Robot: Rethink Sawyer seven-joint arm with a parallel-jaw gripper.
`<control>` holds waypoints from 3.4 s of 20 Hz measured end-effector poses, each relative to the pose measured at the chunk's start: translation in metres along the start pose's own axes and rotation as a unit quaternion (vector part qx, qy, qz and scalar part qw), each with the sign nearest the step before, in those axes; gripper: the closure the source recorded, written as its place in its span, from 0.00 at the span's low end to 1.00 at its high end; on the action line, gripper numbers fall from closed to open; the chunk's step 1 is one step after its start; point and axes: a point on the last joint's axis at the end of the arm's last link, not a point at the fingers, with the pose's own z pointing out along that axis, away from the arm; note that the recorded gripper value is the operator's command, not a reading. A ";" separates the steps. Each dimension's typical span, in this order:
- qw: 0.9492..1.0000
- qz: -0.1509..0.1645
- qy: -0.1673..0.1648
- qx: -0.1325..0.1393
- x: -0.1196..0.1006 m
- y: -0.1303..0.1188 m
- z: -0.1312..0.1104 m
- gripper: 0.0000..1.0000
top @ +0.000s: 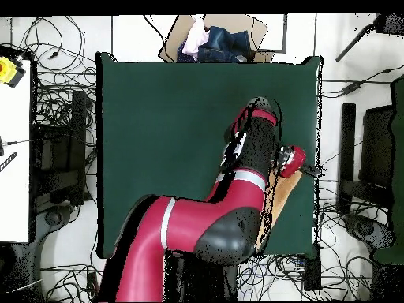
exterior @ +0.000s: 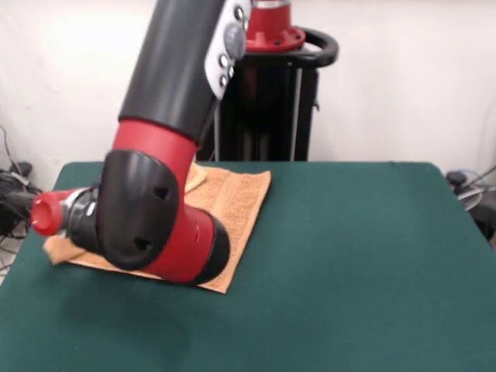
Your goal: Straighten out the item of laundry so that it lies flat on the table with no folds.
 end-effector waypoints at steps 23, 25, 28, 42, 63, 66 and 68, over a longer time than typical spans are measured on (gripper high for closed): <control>0.894 0.073 -0.236 -0.374 -0.024 0.003 0.018 1.00; 0.837 0.122 -0.280 -0.454 -0.007 -0.014 0.051 1.00; 0.786 0.170 -0.312 -0.506 0.010 -0.030 0.079 1.00; 0.746 0.173 -0.381 -0.519 0.037 -0.051 0.008 1.00; 0.746 0.153 -0.426 -0.489 0.036 -0.033 -0.057 0.00; 0.745 0.156 -0.429 -0.487 0.037 -0.033 -0.057 0.00; 0.744 0.158 -0.432 -0.485 0.038 -0.033 -0.058 0.00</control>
